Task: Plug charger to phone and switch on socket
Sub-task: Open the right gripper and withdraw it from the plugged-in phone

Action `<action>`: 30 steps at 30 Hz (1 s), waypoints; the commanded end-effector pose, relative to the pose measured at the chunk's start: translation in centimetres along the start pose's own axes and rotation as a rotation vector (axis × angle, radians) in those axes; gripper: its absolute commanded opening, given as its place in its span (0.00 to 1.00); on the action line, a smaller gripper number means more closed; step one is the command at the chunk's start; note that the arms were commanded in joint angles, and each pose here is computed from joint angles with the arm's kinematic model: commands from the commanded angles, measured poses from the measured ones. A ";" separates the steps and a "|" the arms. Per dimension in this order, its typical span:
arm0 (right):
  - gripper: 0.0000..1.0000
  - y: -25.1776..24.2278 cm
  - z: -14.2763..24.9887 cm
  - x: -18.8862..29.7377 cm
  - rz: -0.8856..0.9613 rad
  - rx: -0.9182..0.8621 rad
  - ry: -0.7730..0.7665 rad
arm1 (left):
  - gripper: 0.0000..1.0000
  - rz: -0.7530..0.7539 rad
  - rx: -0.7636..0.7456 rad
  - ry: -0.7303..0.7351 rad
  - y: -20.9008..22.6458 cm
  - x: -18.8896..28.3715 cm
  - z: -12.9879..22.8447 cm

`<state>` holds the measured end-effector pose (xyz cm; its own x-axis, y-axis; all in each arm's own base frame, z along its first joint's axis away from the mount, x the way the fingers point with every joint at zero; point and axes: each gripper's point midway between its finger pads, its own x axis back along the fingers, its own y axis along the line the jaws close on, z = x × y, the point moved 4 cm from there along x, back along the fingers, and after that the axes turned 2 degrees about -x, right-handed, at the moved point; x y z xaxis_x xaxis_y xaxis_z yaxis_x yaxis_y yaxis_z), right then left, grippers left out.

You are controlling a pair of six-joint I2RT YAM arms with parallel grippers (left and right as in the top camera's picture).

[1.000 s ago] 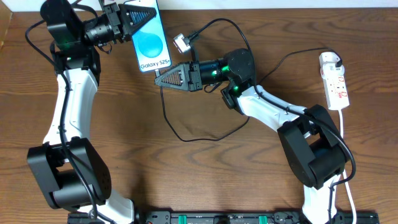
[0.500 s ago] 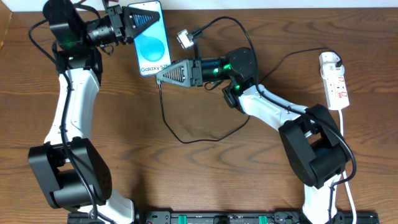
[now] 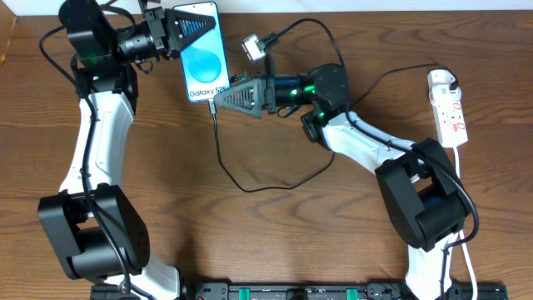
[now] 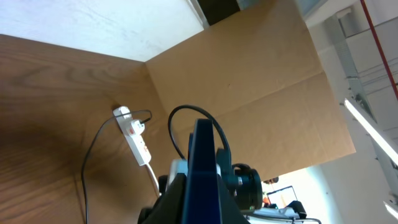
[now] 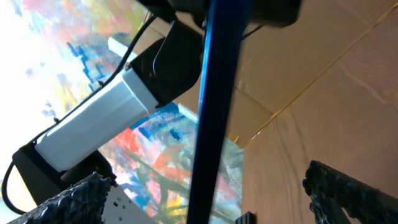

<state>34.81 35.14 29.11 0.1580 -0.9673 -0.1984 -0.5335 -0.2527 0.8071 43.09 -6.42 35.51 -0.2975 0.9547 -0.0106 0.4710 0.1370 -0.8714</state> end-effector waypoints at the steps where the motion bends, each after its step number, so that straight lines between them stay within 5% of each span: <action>1: 0.99 -0.3 -1.4 1.8 0.023 0.022 -0.041 | 0.07 -0.001 -0.031 -0.009 -0.7 0.5 -0.3; 12: 0.99 -3.5 -2.7 5.8 0.147 -0.073 -0.070 | 0.07 -0.002 -0.031 -0.010 -0.7 0.5 -0.4; 30: 0.99 -12.2 3.3 7.6 0.510 -0.417 -0.024 | 0.07 0.006 -0.051 0.007 -0.8 0.5 -0.1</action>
<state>39.48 30.79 16.67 -0.0102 -0.9768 0.2137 -0.1098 0.2135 0.9708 43.08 -6.16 35.50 -0.2997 0.9540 -0.0103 0.4776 0.1407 -0.8673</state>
